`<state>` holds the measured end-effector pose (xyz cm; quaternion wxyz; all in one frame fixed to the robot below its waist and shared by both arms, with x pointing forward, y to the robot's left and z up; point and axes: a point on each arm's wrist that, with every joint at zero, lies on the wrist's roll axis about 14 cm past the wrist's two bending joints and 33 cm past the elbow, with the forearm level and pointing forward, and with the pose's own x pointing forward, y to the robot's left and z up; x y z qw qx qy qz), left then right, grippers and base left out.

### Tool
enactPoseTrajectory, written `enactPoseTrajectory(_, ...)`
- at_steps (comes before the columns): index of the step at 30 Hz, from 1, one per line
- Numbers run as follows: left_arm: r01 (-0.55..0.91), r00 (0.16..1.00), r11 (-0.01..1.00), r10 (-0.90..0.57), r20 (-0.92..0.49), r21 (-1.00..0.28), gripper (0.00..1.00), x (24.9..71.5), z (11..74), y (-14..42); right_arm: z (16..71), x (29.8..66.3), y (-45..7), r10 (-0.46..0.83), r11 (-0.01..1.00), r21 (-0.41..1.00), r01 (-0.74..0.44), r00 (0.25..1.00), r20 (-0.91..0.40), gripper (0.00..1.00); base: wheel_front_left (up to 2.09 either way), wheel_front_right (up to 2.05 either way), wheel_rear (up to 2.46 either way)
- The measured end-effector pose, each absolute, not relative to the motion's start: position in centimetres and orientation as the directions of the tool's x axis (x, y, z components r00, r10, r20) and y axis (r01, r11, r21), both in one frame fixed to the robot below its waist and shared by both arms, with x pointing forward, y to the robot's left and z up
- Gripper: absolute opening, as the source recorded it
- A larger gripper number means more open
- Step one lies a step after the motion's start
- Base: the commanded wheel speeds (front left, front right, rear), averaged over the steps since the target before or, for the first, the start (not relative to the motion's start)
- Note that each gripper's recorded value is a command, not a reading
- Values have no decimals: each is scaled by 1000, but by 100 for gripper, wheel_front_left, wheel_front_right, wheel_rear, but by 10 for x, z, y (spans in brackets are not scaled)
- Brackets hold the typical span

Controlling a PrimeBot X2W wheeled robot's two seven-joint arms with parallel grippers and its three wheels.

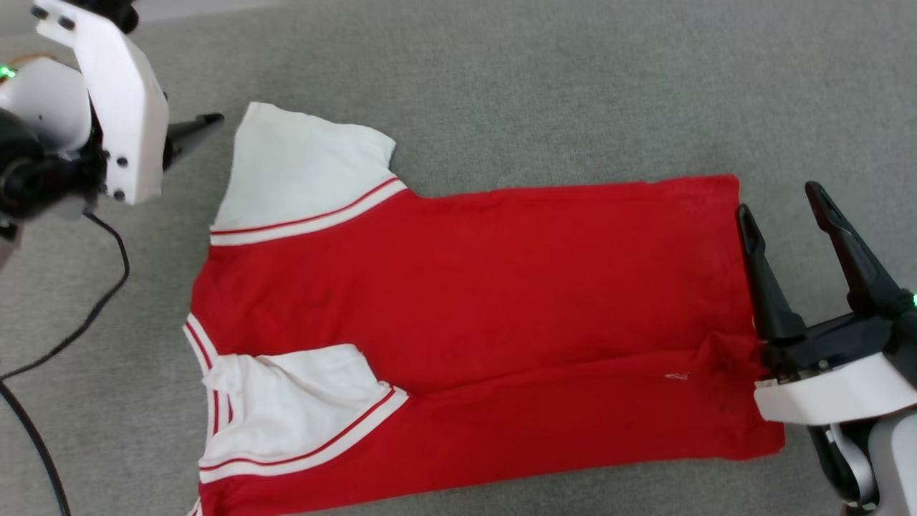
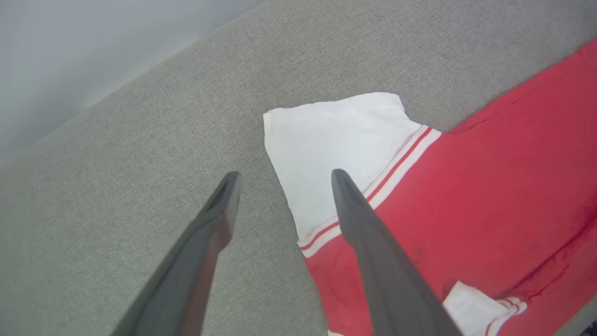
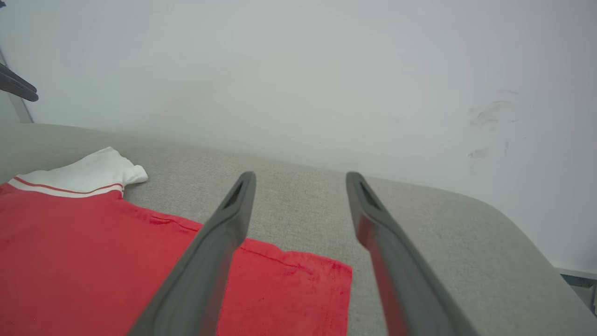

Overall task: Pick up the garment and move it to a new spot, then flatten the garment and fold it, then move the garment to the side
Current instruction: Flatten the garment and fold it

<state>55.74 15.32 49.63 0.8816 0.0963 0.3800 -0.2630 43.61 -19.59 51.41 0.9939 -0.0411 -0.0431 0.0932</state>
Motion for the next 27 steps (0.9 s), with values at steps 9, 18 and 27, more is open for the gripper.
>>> enactPoseTrajectory(9,501,418,862,-314,-853,-72,100,599,456,144,478,448,-192,189,977,-105,-187,982,10,100,0,0,0)
enactPoseTrajectory(18,515,270,853,-256,-928,-86,100,606,388,130,457,458,-200,174,975,-133,-176,984,-32,100,0,0,0)
enactPoseTrajectory(27,541,249,839,-232,-940,-64,0,597,382,137,467,463,-211,150,976,-159,-148,989,-1,100,0,0,0)
